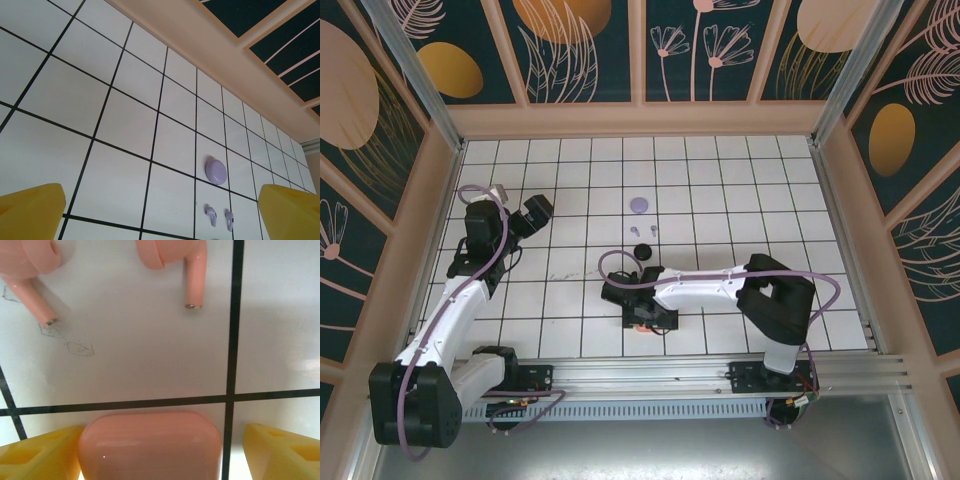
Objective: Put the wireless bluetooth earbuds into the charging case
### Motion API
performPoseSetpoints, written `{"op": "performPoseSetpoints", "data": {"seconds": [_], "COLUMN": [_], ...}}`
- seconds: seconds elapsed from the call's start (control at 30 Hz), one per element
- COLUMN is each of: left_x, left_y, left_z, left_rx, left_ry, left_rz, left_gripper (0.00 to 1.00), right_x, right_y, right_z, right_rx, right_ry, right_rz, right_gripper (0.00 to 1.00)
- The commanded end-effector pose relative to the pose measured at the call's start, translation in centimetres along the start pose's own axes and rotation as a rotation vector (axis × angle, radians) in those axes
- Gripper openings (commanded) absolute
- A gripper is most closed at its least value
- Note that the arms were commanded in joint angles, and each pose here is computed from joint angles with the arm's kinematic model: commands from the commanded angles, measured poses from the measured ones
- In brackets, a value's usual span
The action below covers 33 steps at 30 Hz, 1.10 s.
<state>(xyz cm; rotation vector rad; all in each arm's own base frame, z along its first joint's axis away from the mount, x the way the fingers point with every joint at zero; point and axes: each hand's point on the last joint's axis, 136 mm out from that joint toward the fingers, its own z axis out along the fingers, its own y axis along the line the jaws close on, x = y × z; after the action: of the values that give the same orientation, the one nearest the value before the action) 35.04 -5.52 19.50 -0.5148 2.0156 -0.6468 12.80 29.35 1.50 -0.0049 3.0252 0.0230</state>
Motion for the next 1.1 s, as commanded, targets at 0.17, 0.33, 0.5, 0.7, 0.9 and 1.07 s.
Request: {"op": "performPoseSetpoints", "data": {"seconds": [0.17, 0.33, 0.5, 0.7, 0.9, 1.07], "left_x": [-0.2, 0.0, 1.0, 1.4, 0.2, 0.2], "left_y": [-0.3, -0.5, -0.9, -1.7, -3.7, -5.4], "left_z": [0.1, 0.2, 0.5, -0.4, -1.1, -1.3], "left_rx": [0.010, 0.019, 0.039, 0.105, 0.255, 0.390], "left_ry": [-0.007, 0.006, 0.070, 0.059, -0.035, -0.069], "left_rz": [0.026, 0.018, -0.073, -0.109, -0.089, -0.059], "left_gripper": [0.98, 0.99, 0.99, 0.99, 0.99, 0.99], "right_x": [0.3, 0.3, 0.3, -1.2, -7.6, -15.8], "right_y": [0.2, 0.1, 0.2, 2.0, 3.7, 3.8], "right_z": [1.1, 1.2, 0.8, -2.8, -9.0, -13.3], "right_rx": [0.012, 0.014, 0.001, -0.093, -0.254, -0.422], "right_ry": [0.018, 0.020, 0.014, -0.049, -0.189, -0.303], "right_rz": [0.009, 0.012, 0.012, 0.014, 0.057, 0.149], "right_gripper": [0.73, 0.60, 0.43, 0.37, 0.37, 0.37]}}
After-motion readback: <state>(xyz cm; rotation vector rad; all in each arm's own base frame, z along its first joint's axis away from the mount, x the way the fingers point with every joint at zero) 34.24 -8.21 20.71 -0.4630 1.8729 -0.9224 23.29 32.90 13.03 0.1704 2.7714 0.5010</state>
